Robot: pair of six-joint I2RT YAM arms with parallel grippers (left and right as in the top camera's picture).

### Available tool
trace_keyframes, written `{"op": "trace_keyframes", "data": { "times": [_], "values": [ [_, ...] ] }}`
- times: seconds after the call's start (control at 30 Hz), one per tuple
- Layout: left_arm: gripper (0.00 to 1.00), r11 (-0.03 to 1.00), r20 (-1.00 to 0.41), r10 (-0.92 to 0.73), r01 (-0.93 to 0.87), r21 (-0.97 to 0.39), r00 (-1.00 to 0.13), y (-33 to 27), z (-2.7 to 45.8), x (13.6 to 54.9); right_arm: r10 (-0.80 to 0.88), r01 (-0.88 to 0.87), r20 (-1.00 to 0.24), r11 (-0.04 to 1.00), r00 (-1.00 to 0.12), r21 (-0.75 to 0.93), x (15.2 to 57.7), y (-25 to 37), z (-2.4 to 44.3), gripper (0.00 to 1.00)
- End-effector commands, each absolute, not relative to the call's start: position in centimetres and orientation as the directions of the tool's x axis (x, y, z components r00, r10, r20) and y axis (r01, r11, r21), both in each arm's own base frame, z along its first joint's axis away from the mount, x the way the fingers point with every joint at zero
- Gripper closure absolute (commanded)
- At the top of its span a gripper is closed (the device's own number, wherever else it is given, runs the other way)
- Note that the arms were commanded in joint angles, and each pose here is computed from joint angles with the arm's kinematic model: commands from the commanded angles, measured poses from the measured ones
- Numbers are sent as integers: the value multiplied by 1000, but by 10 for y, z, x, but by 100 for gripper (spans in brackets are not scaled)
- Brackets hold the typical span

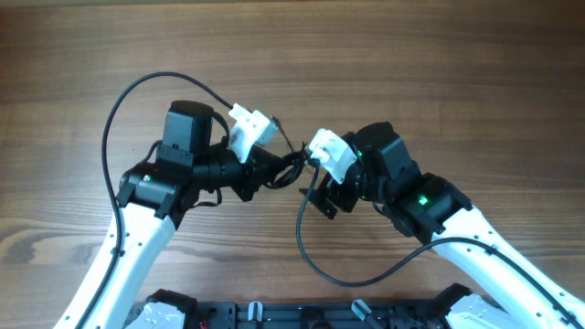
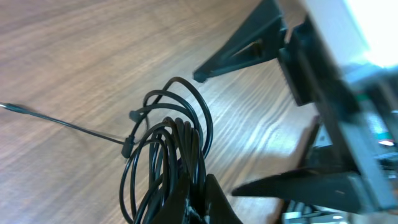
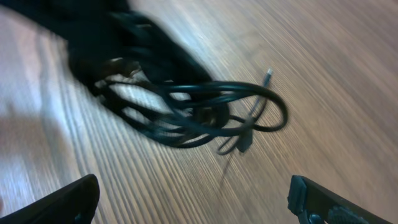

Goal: Untangle cables

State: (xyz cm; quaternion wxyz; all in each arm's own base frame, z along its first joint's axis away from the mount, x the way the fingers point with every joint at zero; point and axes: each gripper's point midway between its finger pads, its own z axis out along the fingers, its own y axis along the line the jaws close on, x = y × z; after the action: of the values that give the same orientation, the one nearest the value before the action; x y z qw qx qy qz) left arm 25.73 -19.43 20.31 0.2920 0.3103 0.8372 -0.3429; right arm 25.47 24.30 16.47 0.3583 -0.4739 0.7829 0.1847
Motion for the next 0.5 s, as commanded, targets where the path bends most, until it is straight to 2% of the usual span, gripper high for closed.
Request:
{"op": "trace_keyframes", "data": {
  "times": [0.0,0.2,0.3,0.47],
  "values": [
    [96,578,-738,399,774,-258,-544,-187,200,269,-611,-929,-781,350,-129,-121,246,255,186,0],
    [96,565,-732,417,784,-255,-539,-190,194,269,-567,-914,-824,342,-16,-217,254,260,214,0],
    [96,527,-735,427,806,-270,-526,-199,196,262,-577,-913,-816,322,21,-251,256,261,214,0],
    [96,452,-754,457,853,-260,-472,-219,200,249,-586,-929,-810,296,6,-221,255,266,202,2]
  ]
}}
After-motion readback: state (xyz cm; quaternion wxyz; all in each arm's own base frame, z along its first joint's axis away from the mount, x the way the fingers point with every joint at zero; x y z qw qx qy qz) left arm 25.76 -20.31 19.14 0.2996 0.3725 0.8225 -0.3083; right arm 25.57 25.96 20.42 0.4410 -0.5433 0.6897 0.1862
